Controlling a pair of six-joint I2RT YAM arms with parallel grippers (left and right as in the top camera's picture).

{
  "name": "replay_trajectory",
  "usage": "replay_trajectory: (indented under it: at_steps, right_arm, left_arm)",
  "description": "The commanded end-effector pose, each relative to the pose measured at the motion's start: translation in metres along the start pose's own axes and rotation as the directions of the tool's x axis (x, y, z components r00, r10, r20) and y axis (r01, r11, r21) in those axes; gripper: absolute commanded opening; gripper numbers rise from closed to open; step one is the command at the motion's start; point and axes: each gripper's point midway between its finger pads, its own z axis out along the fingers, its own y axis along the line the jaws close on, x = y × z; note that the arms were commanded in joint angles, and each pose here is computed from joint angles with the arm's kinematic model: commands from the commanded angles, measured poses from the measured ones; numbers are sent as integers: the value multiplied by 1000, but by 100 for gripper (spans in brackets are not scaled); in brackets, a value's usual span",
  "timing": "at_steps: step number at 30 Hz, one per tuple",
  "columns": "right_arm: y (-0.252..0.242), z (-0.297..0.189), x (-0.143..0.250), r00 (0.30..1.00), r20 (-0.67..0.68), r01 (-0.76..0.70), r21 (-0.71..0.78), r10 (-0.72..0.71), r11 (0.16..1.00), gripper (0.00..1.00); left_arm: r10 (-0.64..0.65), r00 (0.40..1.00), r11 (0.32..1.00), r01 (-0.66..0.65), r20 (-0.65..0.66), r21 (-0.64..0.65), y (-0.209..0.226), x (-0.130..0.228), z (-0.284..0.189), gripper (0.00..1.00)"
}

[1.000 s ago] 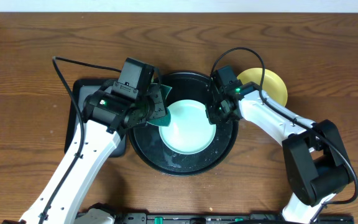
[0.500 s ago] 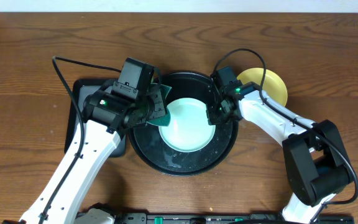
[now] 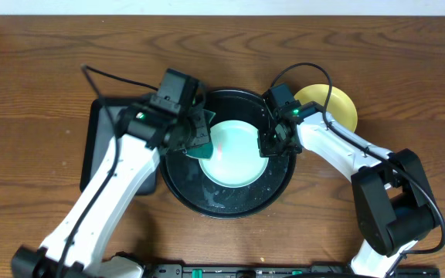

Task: Clean dirty plates on tray and stack at the side

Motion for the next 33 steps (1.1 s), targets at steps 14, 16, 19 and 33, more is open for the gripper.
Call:
replay_trajectory:
  at_steps: [14, 16, 19, 33]
  right_arm:
    - [3, -5, 1, 1000, 14, 13, 2, -13, 1000, 1]
    - [3, -5, 0, 1000, 16, 13, 1, -13, 1000, 1]
    - [4, -5, 0, 1000, 16, 14, 0, -14, 1000, 1]
    - [14, -2, 3, 998, 32, 59, 23, -60, 998, 1]
  left_arm:
    - [34, 993, 999, -35, -110, -7, -8, 0, 67, 7]
    - [42, 992, 999, -43, -115, -9, -10, 1, 73, 7]
    - [46, 992, 998, -51, -114, -40, -6, 1, 80, 7]
    - [47, 991, 994, -59, -127, -92, 2, 1, 102, 7]
